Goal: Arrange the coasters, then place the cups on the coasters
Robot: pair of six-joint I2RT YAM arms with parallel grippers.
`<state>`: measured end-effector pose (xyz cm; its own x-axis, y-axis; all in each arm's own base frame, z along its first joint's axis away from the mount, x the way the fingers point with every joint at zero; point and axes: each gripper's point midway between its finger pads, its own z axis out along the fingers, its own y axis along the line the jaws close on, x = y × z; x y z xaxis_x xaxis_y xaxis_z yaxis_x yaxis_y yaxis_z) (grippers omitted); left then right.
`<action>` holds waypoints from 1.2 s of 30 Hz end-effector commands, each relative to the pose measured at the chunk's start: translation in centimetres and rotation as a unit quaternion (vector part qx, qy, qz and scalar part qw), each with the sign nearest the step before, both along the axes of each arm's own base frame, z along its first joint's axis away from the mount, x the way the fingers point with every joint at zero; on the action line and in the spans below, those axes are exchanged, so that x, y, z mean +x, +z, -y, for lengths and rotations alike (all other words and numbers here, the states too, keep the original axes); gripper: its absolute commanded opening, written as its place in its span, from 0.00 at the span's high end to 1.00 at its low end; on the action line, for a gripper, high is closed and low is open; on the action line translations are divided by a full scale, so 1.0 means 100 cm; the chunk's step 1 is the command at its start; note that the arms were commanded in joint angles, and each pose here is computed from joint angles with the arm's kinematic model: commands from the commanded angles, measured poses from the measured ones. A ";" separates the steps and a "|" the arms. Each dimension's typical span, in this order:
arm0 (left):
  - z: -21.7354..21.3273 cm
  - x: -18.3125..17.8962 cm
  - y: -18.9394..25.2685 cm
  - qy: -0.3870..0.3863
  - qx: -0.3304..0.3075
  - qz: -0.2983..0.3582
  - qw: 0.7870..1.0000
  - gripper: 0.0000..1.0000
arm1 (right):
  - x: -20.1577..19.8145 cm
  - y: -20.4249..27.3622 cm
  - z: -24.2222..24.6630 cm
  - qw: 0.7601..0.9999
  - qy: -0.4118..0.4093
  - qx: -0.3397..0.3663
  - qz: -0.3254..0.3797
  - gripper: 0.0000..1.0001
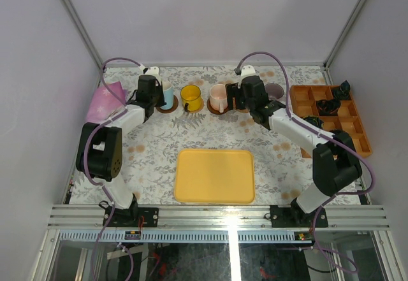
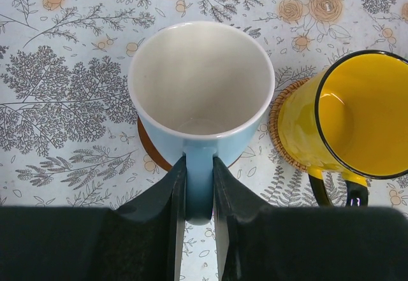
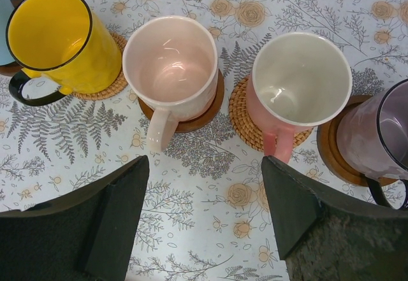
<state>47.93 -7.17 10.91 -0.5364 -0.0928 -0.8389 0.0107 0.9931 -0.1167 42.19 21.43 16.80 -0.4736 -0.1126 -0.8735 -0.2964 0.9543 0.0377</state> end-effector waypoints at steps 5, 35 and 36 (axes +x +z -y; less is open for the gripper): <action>-0.006 0.015 0.026 0.005 0.011 0.051 0.999 0.81 | 0.016 0.022 -0.005 0.999 -0.011 0.022 0.030 0.21; -0.009 -0.015 -0.023 0.003 0.017 -0.008 1.000 0.77 | 0.019 0.018 -0.012 0.999 -0.004 0.030 0.020 0.21; -0.009 -0.014 -0.023 0.003 0.016 -0.006 1.000 0.77 | 0.019 0.018 -0.013 0.999 -0.003 0.031 0.019 0.21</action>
